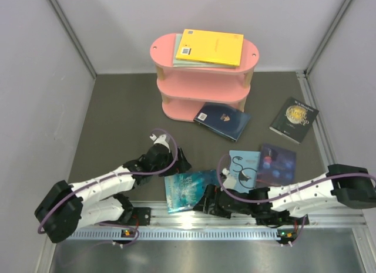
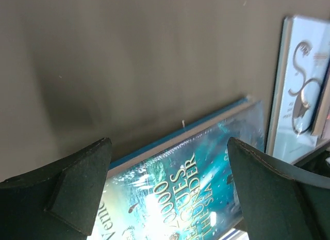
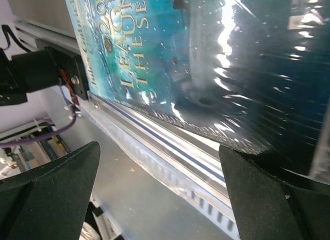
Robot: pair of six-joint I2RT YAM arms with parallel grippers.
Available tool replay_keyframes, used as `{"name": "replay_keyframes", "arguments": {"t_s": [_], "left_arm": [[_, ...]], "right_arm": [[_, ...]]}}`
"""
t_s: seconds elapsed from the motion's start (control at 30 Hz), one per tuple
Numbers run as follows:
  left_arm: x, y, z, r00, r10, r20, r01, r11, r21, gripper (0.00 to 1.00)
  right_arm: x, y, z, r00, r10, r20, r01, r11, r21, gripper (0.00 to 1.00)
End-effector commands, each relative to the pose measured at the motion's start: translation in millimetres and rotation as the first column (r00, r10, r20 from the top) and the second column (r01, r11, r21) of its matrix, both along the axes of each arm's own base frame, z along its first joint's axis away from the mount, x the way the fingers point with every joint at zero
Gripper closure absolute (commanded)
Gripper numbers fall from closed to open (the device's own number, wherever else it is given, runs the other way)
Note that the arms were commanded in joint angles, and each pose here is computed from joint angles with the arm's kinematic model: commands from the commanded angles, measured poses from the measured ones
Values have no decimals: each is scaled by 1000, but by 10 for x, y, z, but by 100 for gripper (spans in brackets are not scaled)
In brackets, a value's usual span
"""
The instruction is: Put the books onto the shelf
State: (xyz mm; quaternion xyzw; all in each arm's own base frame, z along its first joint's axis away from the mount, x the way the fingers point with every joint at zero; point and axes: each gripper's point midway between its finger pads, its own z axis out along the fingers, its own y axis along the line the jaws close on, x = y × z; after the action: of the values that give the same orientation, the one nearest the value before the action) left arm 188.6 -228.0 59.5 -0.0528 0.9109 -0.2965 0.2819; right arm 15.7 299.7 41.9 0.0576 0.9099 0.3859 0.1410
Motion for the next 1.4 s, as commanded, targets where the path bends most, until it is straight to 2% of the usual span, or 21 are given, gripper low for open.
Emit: {"name": "replay_keyframes", "arguments": {"t_s": [0.0,0.1,0.23,0.33,0.47,0.63,0.73,0.77,0.87,0.97,1.07,1.1,1.17,1.2,1.27,1.3,1.33,1.37], "left_arm": [[-77,-224,80,989,-148,-1,148,987,-68,1],[-222,-260,-74,978,-198,-63,192,977,-92,1],[-414,-221,-221,973,-200,-113,180,970,-161,1],[-507,-185,-238,975,-188,-123,159,964,-211,1],[-612,-174,-213,970,-197,-142,155,953,-259,1],[-765,-145,-208,965,-212,-157,152,933,-327,1],[-848,-115,-244,961,-216,-173,143,923,-358,1],[-859,-130,-217,960,-220,-172,142,914,-379,1],[-932,-114,-272,955,-224,-196,130,907,-400,1],[-1013,-88,-326,949,-226,-219,121,904,-409,1],[-1032,-62,-326,951,-220,-217,115,905,-409,1],[-1032,-38,-349,951,-207,-229,103,912,-397,1],[-990,-37,-297,960,-193,-202,99,911,-400,1],[-990,-17,-311,960,-182,-212,88,918,-387,1],[-951,-9,-263,968,-167,-189,83,918,-387,1],[-892,-65,-90,974,-174,-146,99,905,-413,1],[-894,-43,-94,974,-170,-149,99,913,-395,1],[-863,-35,-62,978,-159,-135,95,916,-389,1]], "right_arm": [[184,-190,-396,999,-40,18,42,989,-140,0],[445,-246,-445,995,-91,30,95,983,-158,0],[983,-342,-289,975,-201,91,212,969,-131,0],[1137,-324,-190,972,-202,119,216,968,-126,0],[969,-239,-329,988,-143,57,150,978,-145,0],[602,-195,-720,995,-93,-45,83,980,-183,0],[560,-13,-823,996,-60,-65,50,988,-148,0],[587,133,-755,997,-49,-56,45,996,-82,0],[660,265,-891,996,-59,-61,55,997,-62,0],[754,357,-846,994,-86,-62,87,996,17,5],[768,268,-874,990,-119,-69,122,992,34,23],[772,253,-839,990,-123,-66,126,991,40,43],[764,134,-881,988,-142,-60,142,990,-3,61],[777,143,-788,989,-141,-44,142,990,9,81],[753,1,-837,988,-151,-20,150,986,-68,94],[765,22,-699,989,-146,7,146,988,-48,100],[742,43,-626,991,-133,26,134,990,-48,100],[750,-66,-653,989,-141,51,146,984,-105,100]]}}
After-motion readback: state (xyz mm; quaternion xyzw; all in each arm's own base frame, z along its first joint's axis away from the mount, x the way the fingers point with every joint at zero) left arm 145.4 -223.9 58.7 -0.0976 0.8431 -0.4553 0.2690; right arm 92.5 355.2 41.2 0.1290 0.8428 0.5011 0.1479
